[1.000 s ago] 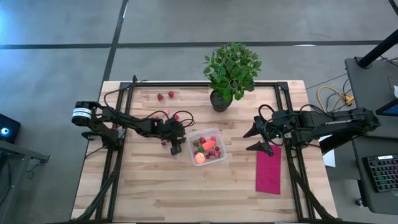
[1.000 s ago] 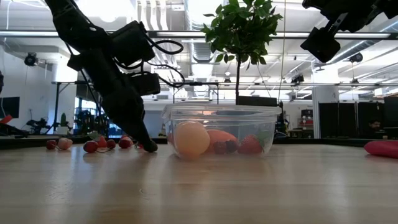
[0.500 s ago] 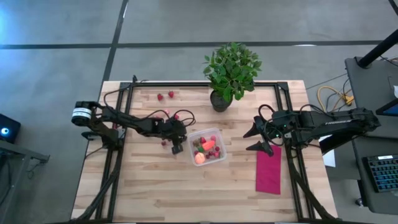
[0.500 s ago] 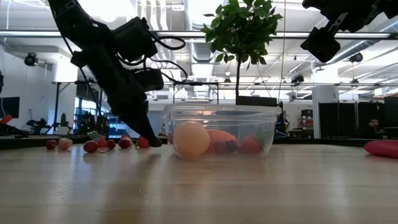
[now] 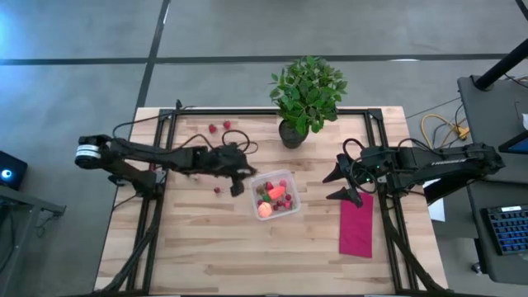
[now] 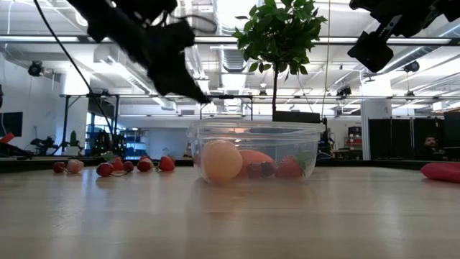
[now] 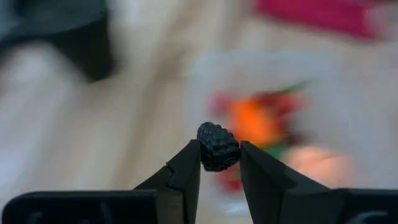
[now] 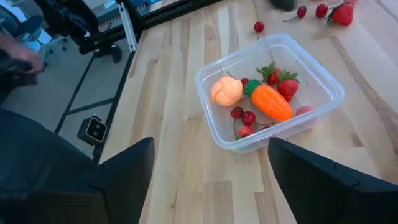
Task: Pick and placing Produce into tupperware
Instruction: Put the blackberry into the transparent bin, then put the red cherry into the transparent bin, then put the red strawberry into the transparent bin
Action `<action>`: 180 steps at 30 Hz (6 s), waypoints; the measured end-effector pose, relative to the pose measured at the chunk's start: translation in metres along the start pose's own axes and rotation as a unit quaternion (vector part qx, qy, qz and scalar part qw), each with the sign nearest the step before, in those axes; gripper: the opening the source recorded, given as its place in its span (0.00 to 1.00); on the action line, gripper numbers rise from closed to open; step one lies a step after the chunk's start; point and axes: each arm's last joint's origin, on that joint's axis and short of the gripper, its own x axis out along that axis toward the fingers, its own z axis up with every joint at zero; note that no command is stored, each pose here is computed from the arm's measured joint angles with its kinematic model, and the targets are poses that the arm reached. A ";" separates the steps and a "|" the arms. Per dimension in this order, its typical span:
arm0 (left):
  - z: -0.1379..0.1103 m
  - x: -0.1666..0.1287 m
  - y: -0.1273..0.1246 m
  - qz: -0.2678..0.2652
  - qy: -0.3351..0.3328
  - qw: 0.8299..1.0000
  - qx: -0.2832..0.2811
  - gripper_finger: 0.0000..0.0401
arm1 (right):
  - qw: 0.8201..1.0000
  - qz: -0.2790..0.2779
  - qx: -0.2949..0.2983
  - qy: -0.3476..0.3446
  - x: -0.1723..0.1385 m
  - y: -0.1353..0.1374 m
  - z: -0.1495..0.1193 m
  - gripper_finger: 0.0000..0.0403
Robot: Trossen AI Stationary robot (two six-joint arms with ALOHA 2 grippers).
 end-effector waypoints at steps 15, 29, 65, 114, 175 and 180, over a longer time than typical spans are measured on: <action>0.000 0.027 -0.010 -0.133 0.029 0.989 -0.063 0.30 | 1.000 0.000 0.000 0.000 0.000 0.000 0.000 0.76; -0.024 -0.015 -0.004 -0.078 0.188 0.978 -0.047 0.58 | 1.000 0.000 0.000 0.000 0.000 0.000 0.000 0.77; -0.064 -0.004 0.005 0.020 0.281 0.959 -0.015 0.53 | 1.000 0.000 0.000 0.000 0.000 0.000 0.000 0.76; -0.092 0.005 0.006 -0.012 0.361 0.930 0.063 0.53 | 1.000 0.000 0.000 0.000 0.000 0.000 0.000 0.77; 0.030 0.020 -0.005 -0.017 0.068 0.987 0.142 0.49 | 1.000 0.000 0.000 0.000 0.000 0.000 0.000 0.76; 0.023 -0.002 0.038 0.072 0.201 0.971 0.107 0.50 | 1.000 0.000 0.000 0.000 0.000 0.000 0.000 0.77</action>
